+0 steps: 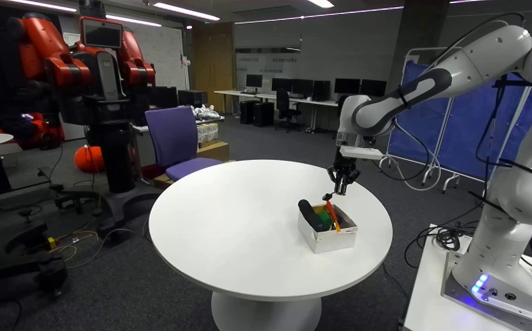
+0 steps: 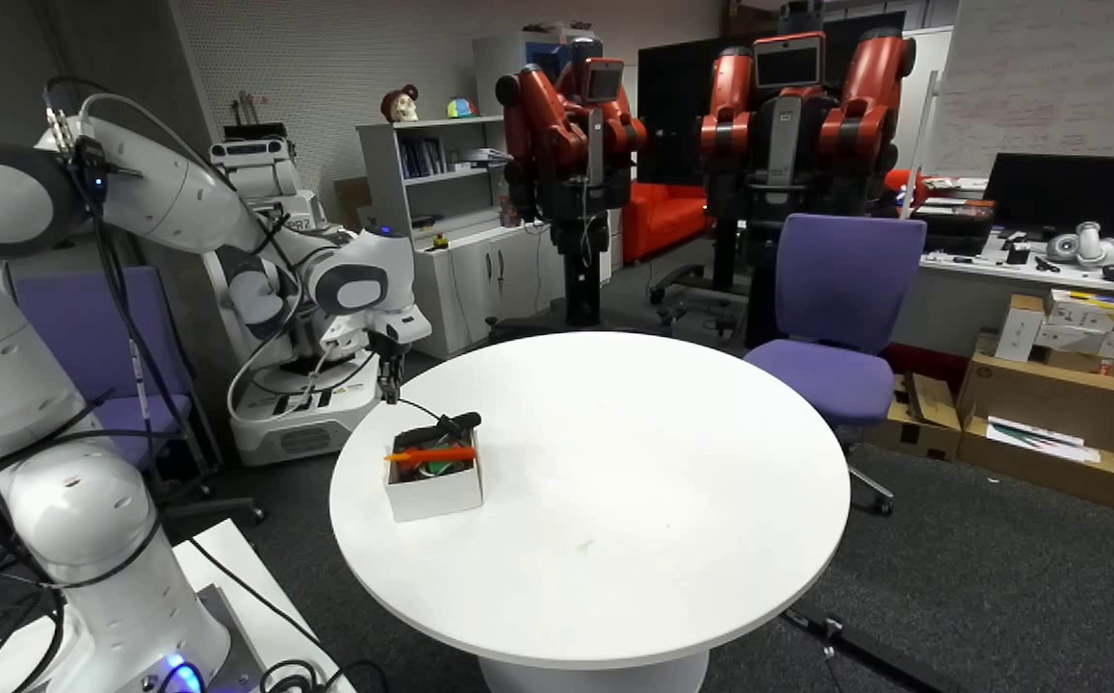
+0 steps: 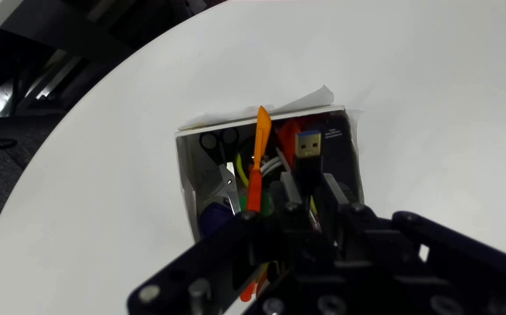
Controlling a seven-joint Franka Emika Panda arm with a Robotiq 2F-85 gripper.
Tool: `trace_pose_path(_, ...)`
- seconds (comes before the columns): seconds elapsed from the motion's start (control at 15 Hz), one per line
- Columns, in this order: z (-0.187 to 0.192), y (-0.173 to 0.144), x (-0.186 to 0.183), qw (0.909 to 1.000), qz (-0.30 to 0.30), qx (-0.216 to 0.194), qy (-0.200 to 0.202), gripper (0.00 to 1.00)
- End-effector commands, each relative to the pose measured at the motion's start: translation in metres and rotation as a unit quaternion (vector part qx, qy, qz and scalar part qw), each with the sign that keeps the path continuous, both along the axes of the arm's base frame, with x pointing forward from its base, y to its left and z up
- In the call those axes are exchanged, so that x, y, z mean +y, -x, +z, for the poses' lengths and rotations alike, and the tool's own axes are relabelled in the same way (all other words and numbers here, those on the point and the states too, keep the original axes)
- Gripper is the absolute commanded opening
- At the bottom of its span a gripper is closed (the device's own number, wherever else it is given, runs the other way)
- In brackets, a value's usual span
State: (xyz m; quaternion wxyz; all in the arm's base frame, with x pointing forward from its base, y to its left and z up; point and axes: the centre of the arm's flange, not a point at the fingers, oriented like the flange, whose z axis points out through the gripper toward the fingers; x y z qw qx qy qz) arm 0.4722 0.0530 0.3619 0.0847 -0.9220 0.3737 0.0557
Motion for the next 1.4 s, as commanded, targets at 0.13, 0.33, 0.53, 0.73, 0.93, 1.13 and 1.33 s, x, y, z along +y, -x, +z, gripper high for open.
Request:
trace_pose_path(0.13, 0.02, -0.007, -0.03, 0.9984, 0.015, 0.033, -0.044, 0.04)
trace_pose_path(0.33, 0.021, -0.015, -0.037, 0.9971, 0.027, 0.047, -0.054, 0.04)
trace_pose_path(0.53, 0.018, -0.026, -0.036, 0.9954, 0.042, 0.063, -0.058, 0.04)
trace_pose_path(0.73, 0.011, -0.039, -0.036, 0.993, 0.068, 0.067, -0.071, 0.04)
trace_pose_path(0.93, 0.005, -0.054, -0.037, 0.9907, 0.082, 0.069, -0.083, 0.04)
trace_pose_path(1.13, -0.004, -0.065, -0.036, 0.9871, 0.101, 0.079, -0.095, 0.04)
trace_pose_path(1.33, -0.013, -0.073, -0.032, 0.9835, 0.117, 0.094, -0.101, 0.04)
